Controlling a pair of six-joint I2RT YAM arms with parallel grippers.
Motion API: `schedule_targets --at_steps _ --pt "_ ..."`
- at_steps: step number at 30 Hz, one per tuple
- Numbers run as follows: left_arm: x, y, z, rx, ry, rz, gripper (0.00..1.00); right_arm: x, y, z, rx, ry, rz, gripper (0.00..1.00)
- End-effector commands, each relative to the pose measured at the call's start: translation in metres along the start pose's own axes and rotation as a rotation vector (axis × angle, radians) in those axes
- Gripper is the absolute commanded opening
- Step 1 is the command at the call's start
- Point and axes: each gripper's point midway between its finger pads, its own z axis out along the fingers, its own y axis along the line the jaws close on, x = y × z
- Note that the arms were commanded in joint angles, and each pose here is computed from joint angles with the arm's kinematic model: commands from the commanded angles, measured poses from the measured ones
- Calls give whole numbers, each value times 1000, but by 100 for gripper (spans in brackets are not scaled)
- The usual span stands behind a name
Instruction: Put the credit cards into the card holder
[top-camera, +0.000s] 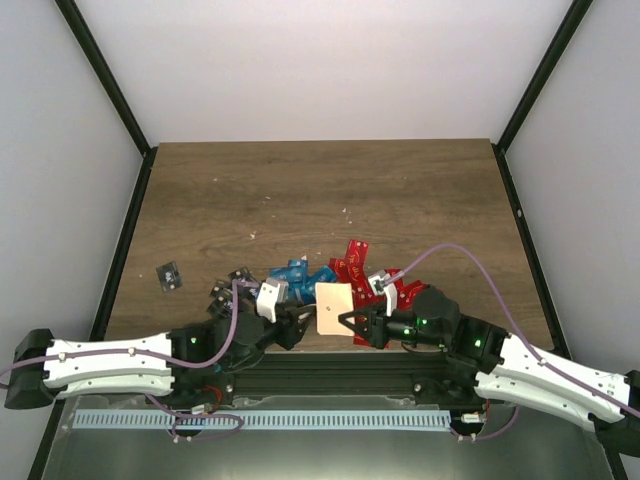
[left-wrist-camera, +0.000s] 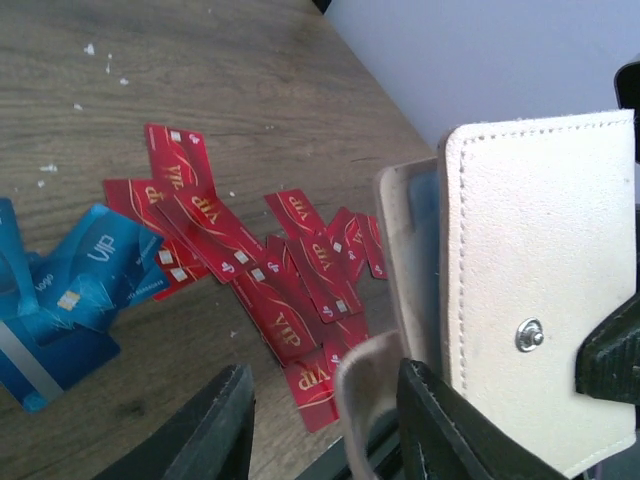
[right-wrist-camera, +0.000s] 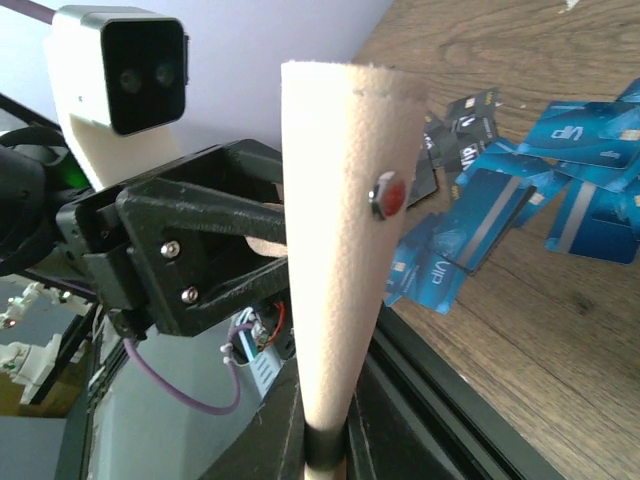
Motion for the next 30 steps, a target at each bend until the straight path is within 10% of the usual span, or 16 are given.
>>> schedule_targets --at_steps 1,9,14,30 --pt "-8 -5 -5 45 -37 -17 40 -16 29 -7 -111 -42 -39 1" --pt "-11 -15 -8 100 -46 -14 32 -16 40 -8 -173 -36 -51 1" --pt "-10 -22 -10 152 -47 -18 4 -14 37 -5 -166 -34 -45 1" --pt "37 38 8 -75 34 -56 4 38 -62 39 82 34 161 6"
